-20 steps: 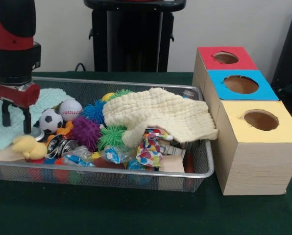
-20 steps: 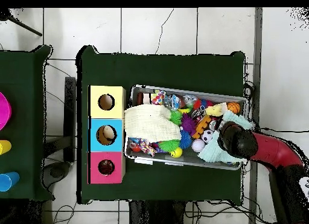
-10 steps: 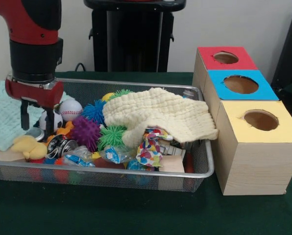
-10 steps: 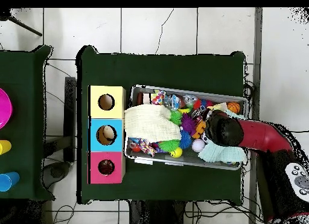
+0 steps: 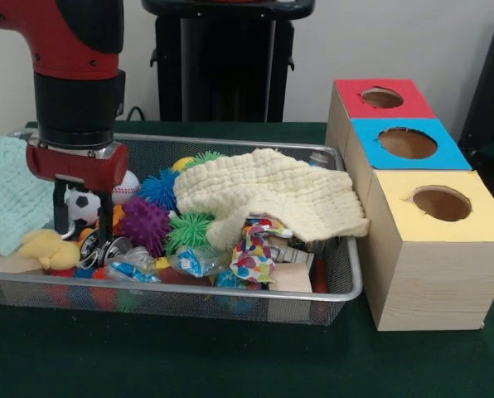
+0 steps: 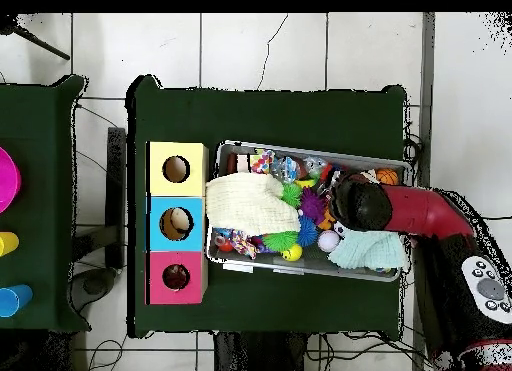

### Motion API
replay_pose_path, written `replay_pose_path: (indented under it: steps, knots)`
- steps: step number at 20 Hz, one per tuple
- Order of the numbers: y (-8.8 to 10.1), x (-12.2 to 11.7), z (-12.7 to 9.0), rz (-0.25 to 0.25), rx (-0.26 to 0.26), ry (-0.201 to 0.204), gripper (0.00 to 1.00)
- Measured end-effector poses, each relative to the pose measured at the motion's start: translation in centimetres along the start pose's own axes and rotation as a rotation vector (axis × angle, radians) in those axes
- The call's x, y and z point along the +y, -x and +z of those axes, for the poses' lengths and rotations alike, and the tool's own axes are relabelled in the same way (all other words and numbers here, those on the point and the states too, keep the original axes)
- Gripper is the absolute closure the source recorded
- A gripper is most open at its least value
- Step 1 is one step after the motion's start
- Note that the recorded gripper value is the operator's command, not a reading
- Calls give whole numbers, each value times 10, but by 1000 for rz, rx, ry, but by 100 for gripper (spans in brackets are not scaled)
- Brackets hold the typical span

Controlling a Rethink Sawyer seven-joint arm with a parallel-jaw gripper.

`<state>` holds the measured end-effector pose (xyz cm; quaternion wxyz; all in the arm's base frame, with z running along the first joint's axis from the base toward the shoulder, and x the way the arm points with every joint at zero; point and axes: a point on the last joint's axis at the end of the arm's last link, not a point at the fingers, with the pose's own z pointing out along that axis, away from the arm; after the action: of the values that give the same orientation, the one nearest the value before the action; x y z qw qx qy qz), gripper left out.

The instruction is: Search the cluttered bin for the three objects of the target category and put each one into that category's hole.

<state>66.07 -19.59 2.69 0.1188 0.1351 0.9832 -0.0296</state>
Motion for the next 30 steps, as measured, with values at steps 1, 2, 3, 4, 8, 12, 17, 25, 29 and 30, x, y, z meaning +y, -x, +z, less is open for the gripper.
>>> replay_pose_path:
  steps: [1,2,3,4,8,12,17,25,29,30]
  knots:
    - [2,3,-1,-3,0,2,0]
    - [3,6,-3,-5,0,3,0]
    - [4,7,-3,-6,0,4,0]
    - [5,8,-4,-7,1,4,0]
    - [11,13,-12,-15,10,-3,0]
    - [14,13,-17,-21,8,-13,0]
    - [10,12,-18,-32,15,-35,0]
    - [-6,-1,-7,-37,46,-68,0]
    - [-17,-9,3,-38,71,-91,0]
    - [-23,-13,8,-46,81,-104,0]
